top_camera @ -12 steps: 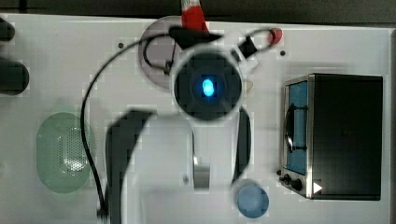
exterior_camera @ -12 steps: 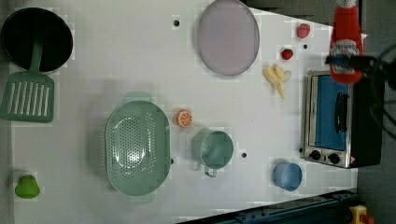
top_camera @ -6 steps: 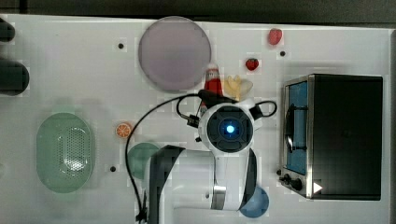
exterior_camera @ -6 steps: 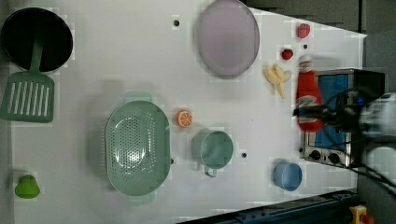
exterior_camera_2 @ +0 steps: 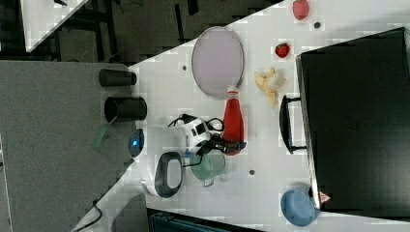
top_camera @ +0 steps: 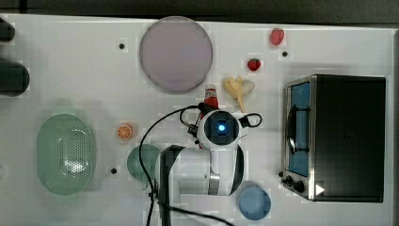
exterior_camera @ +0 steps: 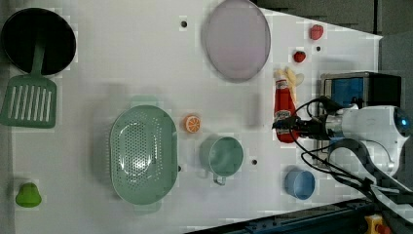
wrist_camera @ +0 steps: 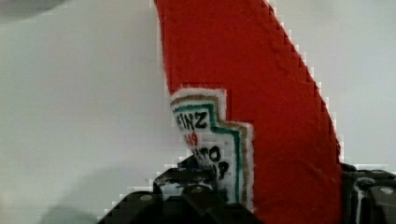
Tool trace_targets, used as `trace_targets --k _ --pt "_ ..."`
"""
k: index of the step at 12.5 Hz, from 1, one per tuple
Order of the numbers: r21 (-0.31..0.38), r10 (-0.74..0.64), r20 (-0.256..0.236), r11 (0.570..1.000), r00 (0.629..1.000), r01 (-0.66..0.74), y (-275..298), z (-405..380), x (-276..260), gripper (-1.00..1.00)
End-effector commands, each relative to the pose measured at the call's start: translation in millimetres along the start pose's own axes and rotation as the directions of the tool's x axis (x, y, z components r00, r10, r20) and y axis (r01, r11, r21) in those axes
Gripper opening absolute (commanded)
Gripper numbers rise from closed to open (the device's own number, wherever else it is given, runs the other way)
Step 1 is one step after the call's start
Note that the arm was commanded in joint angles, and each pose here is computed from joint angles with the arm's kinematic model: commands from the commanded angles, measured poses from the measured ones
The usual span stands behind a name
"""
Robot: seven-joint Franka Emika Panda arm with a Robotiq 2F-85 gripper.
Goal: Pick ketchup from plate and place it on table.
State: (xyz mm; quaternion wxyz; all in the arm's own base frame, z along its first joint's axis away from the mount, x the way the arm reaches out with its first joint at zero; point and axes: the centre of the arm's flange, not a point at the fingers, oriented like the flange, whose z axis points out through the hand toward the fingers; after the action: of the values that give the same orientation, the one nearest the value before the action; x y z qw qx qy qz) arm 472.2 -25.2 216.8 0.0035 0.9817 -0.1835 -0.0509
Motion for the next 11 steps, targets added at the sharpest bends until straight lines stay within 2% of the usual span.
trace_targets --k 1,4,7,11 --pt "0.038 0.055 -0.08 0.998 0.995 -0.052 -4 -5 15 0.36" --pt "0.041 0.048 -0.087 0.998 0.995 -0.045 -7 -2 14 1.0" --pt "0.053 0.06 -0.118 0.997 0.991 -0.054 -15 -40 19 1.0" --pt "0.068 0.252 -0.109 0.967 0.962 -0.245 -31 -154 22 1.0"
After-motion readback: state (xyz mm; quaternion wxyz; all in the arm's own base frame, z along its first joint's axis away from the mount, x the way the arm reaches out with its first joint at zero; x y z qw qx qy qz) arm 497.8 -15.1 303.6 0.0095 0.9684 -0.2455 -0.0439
